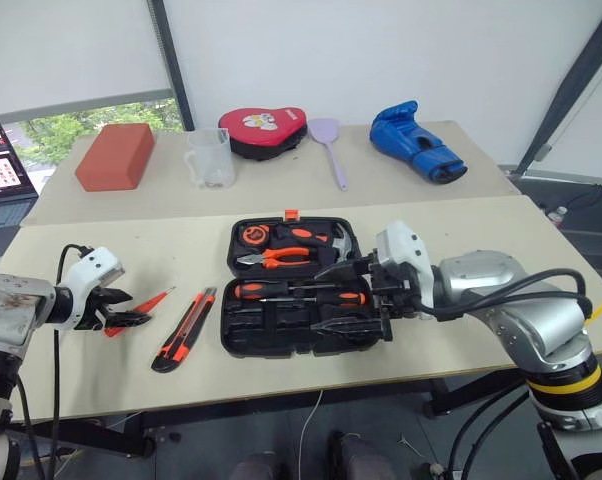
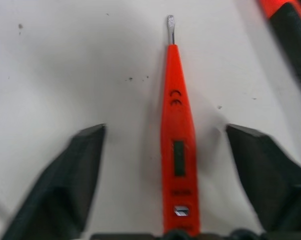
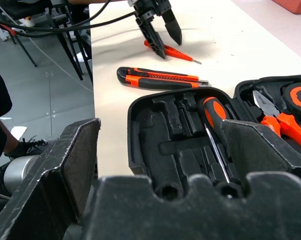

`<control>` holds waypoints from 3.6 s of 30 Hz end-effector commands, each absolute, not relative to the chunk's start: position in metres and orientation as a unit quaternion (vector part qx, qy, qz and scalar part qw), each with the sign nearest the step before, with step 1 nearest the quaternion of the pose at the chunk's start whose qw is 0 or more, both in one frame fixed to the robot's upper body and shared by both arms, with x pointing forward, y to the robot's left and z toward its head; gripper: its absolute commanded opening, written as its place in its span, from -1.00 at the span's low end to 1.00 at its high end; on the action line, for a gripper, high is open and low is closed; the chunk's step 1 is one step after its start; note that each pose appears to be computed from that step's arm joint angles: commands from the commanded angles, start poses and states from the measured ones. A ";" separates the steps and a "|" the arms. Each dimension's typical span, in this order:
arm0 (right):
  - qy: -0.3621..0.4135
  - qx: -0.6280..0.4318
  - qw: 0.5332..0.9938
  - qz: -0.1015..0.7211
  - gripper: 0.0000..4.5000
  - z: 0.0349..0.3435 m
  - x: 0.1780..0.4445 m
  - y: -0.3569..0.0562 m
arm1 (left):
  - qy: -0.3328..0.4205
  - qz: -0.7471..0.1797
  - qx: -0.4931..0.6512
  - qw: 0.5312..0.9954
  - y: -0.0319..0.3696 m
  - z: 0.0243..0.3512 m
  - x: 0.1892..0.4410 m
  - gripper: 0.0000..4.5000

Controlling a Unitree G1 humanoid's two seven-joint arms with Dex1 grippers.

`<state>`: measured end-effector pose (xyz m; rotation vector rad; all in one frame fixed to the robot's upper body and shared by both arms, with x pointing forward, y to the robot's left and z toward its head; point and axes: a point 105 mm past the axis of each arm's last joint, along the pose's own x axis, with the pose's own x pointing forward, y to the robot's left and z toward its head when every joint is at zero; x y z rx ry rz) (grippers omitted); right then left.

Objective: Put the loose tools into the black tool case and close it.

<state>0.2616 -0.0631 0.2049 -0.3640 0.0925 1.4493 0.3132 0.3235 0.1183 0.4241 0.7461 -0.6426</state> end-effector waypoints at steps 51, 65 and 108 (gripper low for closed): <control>0.032 -0.149 0.790 0.594 1.00 0.204 0.268 -0.081 | 0.270 -0.639 0.341 0.635 0.112 0.145 0.340 -0.36; 0.039 -0.148 0.782 0.604 1.00 0.201 0.264 -0.081 | 0.212 -0.654 0.254 0.680 0.113 0.177 0.336 -0.22; 0.046 -0.139 0.779 0.610 1.00 0.195 0.261 -0.074 | 0.248 -0.607 0.052 0.753 0.127 0.109 0.343 -0.98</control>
